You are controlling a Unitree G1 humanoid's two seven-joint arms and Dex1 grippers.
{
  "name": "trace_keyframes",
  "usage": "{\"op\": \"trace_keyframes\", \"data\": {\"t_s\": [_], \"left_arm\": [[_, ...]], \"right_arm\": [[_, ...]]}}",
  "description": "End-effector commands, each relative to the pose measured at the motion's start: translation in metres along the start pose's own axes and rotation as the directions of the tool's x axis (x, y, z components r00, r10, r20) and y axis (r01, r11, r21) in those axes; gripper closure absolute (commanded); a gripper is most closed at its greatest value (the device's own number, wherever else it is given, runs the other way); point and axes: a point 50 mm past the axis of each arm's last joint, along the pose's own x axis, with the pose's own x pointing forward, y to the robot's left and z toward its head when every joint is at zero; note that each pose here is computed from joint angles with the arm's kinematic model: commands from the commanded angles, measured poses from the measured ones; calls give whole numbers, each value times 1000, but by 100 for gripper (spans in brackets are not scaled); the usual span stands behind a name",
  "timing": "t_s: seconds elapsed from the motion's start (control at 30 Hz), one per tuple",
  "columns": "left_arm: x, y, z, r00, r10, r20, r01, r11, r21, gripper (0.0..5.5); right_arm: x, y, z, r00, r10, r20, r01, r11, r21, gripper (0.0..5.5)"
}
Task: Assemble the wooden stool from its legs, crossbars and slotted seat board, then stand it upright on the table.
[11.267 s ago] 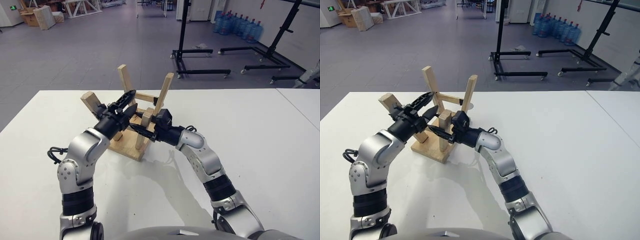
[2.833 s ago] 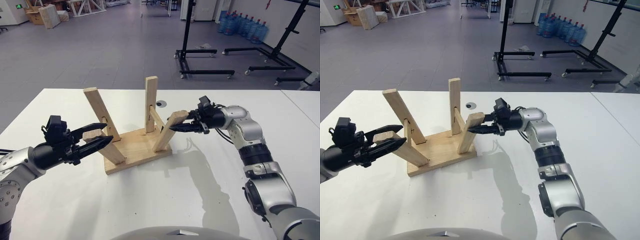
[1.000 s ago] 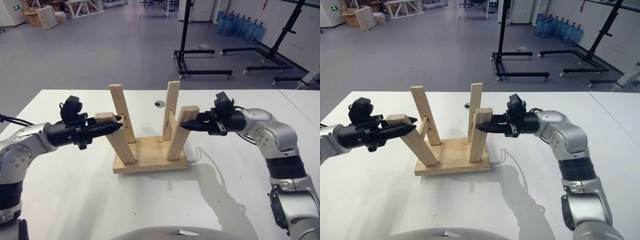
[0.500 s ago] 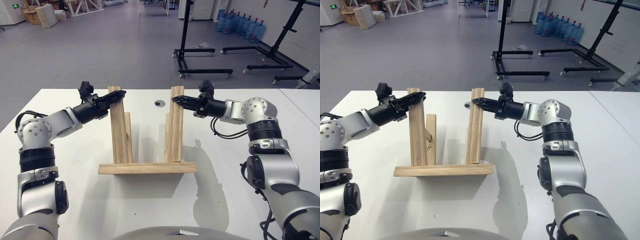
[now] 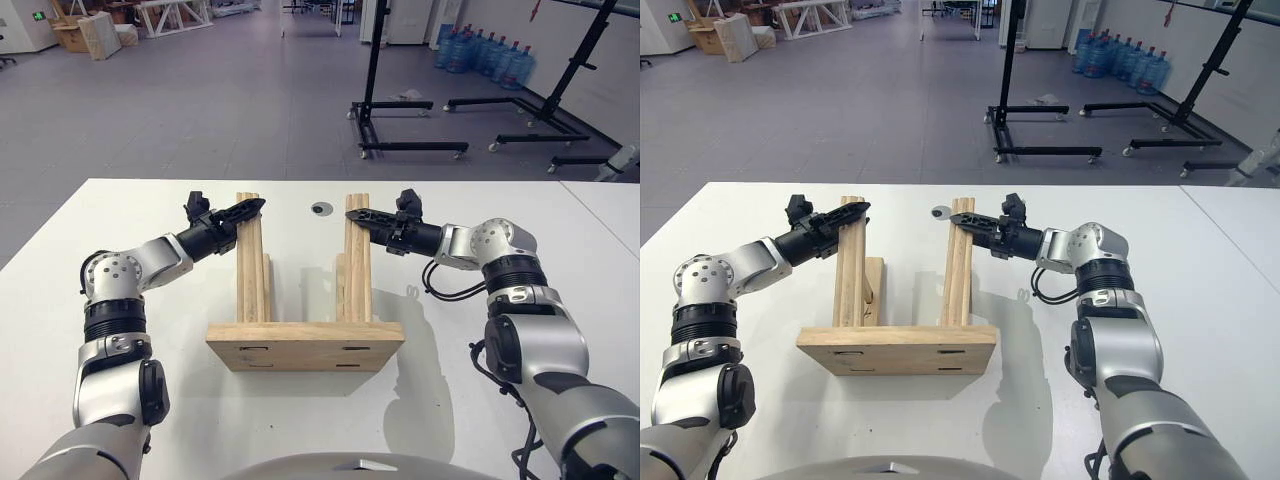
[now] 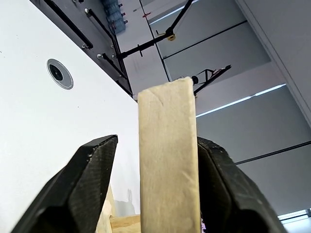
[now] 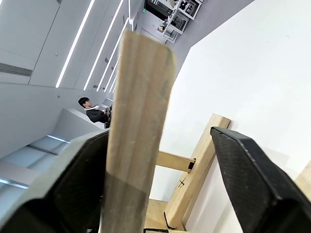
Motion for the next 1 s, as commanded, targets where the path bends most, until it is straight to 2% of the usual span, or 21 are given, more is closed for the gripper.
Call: {"op": "trace_keyframes", "data": {"t_s": [0.03, 0.17, 0.27, 0.33, 0.4, 0.47, 0.57, 0.63, 0.67, 0.7, 0.73, 0.77, 0.8, 0.83, 0.9, 0.93, 1.0], "left_arm": [[0, -8, 21, 997, 17, 70, -16, 1000, -20, 291], [2, -24, 38, 992, -23, 125, 24, 1000, -10, 291], [10, -34, 46, 988, -39, 149, 37, 999, 16, 291], [11, -23, 56, 975, 87, 202, -99, 994, 48, 291], [2, -1, 68, 921, 260, 290, -291, 954, 67, 291], [-15, 14, 85, 841, 339, 422, -401, 914, 64, 291], [-48, 8, 113, 762, 270, 588, -422, 896, 136, 291], [-89, -1, 124, 774, 175, 608, -504, 751, 425, 291], [-120, 0, 114, 827, 153, 541, -527, 545, 652, 291], [-149, 4, 91, 905, 190, 380, -424, 384, 820, 291], [-191, 11, 58, 941, 292, 174, -261, 290, 921, 291], [-233, 9, 19, 924, 378, -61, -71, 327, 942, 291], [-267, -1, -12, 877, 418, -236, 50, 408, 912, 291], [-285, -15, -31, 851, 408, -330, 96, 498, 862, 291], [-278, -23, -46, 853, 329, -406, 160, 575, 802, 291], [-260, -17, -50, 854, 289, -432, 204, 580, 789, 291], [-223, -3, -58, 854, 261, -451, 269, 520, 810, 291]], "right_arm": [[-11, 18, 25, 996, 20, 92, -19, 1000, -21, 165], [-6, 37, 40, 984, 107, 140, -102, 994, -37, 165], [-8, 43, 49, 976, 110, 189, -99, 993, -69, 165], [-17, 43, 59, 968, 67, 240, -35, 990, -136, 165], [-32, 40, 69, 954, -10, 301, 78, 974, -215, 165], [-52, 31, 78, 920, -97, 381, 216, 934, -285, 165], [-85, 22, 84, 867, -164, 471, 383, 823, -418, 165], [-112, 20, 79, 862, -201, 465, 464, 681, -566, 165], [-131, 20, 68, 880, -219, 421, 464, 579, -670, 165], [-152, 21, 52, 903, -246, 353, 430, 483, -763, 165], [-181, 22, 25, 921, -309, 240, 358, 420, -834, 165], [-211, 26, -5, 912, -395, 114, 285, 406, -869, 165], [-234, 32, -32, 887, -461, -15, 216, 444, -869, 165], [-239, 39, -58, 881, -454, -130, 144, 521, -841, 165], [-222, 41, -102, 885, -358, -299, -4, 634, -773, 165], [-204, 32, -118, 889, -310, -337, -54, 660, -749, 165], [-170, 14, -135, 900, -260, -350, -97, 662, -743, 165]]}}
